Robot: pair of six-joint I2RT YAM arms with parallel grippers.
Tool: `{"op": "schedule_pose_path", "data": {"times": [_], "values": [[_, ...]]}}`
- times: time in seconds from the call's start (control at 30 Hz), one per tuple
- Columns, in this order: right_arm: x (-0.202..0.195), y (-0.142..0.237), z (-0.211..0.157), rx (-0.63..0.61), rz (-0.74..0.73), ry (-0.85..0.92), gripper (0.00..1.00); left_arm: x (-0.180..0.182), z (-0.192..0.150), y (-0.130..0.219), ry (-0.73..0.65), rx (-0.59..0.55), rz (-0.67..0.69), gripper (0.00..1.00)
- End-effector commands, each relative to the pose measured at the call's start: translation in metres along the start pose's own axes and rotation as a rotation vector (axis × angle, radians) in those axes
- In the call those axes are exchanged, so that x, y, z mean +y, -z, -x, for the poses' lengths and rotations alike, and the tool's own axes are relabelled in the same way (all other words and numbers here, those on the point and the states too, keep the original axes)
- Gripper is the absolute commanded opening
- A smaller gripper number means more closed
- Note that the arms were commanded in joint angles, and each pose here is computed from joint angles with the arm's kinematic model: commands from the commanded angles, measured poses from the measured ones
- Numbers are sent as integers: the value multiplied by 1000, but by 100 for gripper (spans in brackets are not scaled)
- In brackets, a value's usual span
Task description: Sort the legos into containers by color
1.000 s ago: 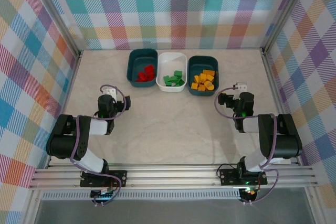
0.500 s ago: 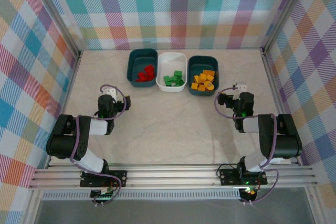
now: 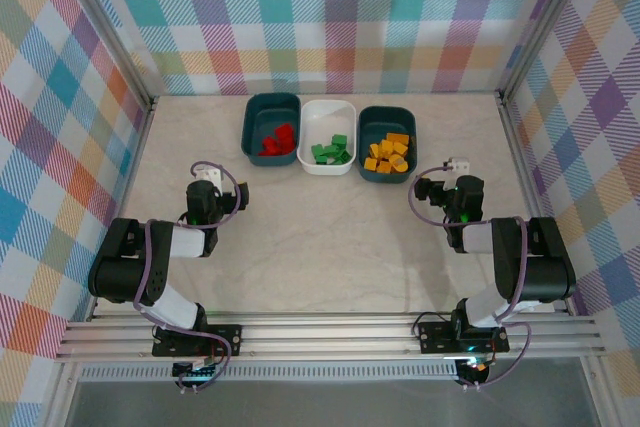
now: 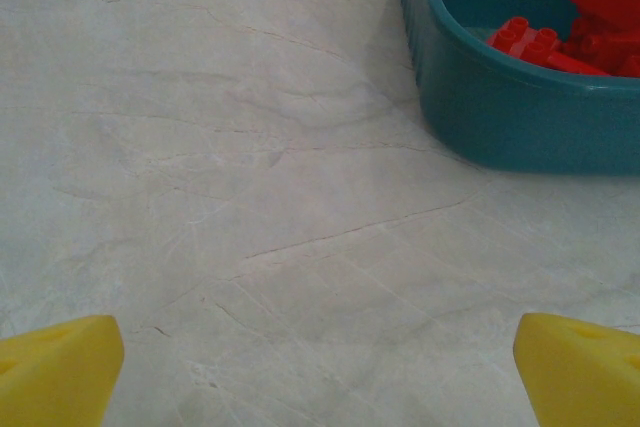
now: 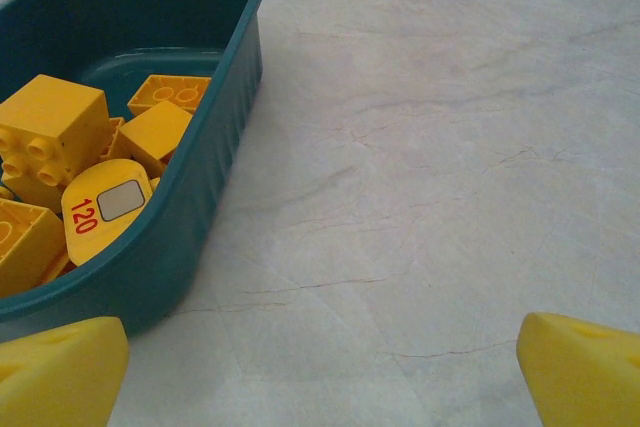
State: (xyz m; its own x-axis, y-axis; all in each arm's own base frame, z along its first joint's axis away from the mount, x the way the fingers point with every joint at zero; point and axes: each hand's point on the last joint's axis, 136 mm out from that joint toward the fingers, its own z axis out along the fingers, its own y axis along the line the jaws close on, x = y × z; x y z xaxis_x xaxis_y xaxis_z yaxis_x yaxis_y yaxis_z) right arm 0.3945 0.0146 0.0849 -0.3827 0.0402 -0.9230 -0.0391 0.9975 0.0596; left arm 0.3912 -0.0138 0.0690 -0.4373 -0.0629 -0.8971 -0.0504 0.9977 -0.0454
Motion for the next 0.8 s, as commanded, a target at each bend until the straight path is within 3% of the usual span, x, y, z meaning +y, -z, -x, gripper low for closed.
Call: {"op": "schedule_pose_path", "data": {"times": [0.0,0.27,0.47,0.57,0.67,0.77], "values": [[4,0,8,-22,21,1,100,0,12,-2,3,-33,-6,100],[3,0,8,-22,19,0,100,0,12,-2,3,-32,-6,100],[36,11,6,-59,207,85,100,0,12,-2,4,-35,-6,100],[32,9,7,-50,187,77,100,0,13,-2,3,-35,-9,100],[7,-1,7,-13,43,4,100,-1,12,-2,1,-32,-12,100],[6,0,8,-18,38,3,100,-1,12,-3,1,-32,-13,100]]}}
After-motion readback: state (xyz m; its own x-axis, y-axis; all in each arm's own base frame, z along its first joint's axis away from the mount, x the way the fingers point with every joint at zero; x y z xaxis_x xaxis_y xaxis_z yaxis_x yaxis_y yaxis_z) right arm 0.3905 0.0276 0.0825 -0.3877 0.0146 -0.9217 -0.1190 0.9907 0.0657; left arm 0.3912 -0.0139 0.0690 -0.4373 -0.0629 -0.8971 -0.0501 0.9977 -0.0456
